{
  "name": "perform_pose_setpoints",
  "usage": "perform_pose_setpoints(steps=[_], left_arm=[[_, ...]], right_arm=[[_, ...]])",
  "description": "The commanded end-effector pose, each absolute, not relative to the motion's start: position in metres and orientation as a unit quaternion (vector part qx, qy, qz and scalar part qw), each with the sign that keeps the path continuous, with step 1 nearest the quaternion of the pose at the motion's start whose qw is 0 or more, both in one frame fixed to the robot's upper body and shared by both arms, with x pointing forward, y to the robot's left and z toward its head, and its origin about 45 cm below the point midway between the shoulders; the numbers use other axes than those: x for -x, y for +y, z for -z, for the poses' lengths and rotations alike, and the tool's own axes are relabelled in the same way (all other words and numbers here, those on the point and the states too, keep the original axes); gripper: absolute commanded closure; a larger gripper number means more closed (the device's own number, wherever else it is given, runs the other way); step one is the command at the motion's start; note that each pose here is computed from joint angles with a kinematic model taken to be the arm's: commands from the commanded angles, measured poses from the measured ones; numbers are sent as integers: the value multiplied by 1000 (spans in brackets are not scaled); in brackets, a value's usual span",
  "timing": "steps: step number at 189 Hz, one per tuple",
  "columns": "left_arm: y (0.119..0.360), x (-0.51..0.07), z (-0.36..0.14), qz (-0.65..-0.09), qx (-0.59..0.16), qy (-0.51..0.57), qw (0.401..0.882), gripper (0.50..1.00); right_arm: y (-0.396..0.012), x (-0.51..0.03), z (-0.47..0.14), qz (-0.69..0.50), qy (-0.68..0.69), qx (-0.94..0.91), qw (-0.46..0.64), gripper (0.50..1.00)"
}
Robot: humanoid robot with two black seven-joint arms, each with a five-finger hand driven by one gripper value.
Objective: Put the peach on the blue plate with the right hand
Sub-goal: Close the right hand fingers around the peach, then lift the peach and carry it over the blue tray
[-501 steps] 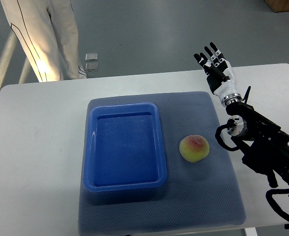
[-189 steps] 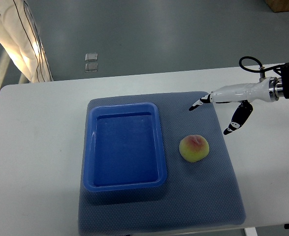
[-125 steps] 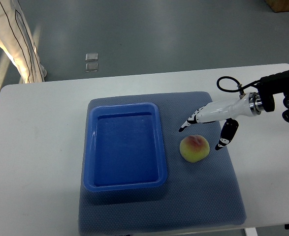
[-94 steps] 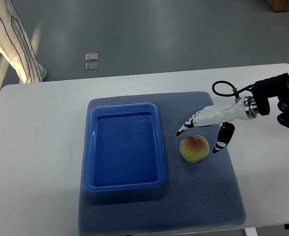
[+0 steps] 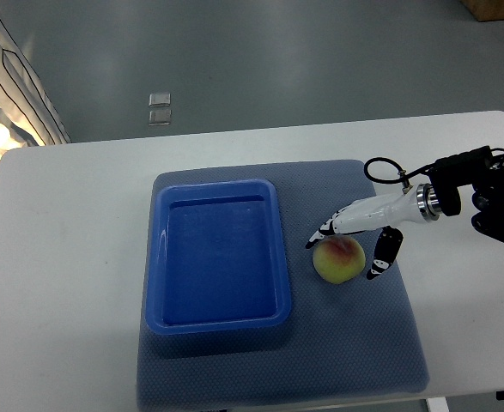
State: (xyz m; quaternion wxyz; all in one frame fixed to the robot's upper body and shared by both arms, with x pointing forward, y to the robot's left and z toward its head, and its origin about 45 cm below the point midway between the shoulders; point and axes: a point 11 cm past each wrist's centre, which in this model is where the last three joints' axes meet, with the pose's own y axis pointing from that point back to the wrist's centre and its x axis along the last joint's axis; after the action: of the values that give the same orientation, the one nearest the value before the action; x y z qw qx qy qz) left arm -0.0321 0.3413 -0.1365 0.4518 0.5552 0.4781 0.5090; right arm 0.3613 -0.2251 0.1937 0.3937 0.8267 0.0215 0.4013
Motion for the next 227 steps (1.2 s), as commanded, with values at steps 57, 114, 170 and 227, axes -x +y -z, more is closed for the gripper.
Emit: perform_pose_setpoints(steps=[57,114,170,227], left_arm=[[341,32,137,-509,-555,478,452,500],[341,32,137,-509,-555,478,452,500],[341,32,137,-509,-555,478,452,500],[341,32,137,-509,-555,478,452,500]], right_arm=[[-221,-360,-185,-398,18,-830,389,734],[-222,-365,-192,-402,8,-830,387,844],[-196,-397,-252,-465,0,-806,366,832],[-102,-413,-261,-497,23,-807,319,824]])
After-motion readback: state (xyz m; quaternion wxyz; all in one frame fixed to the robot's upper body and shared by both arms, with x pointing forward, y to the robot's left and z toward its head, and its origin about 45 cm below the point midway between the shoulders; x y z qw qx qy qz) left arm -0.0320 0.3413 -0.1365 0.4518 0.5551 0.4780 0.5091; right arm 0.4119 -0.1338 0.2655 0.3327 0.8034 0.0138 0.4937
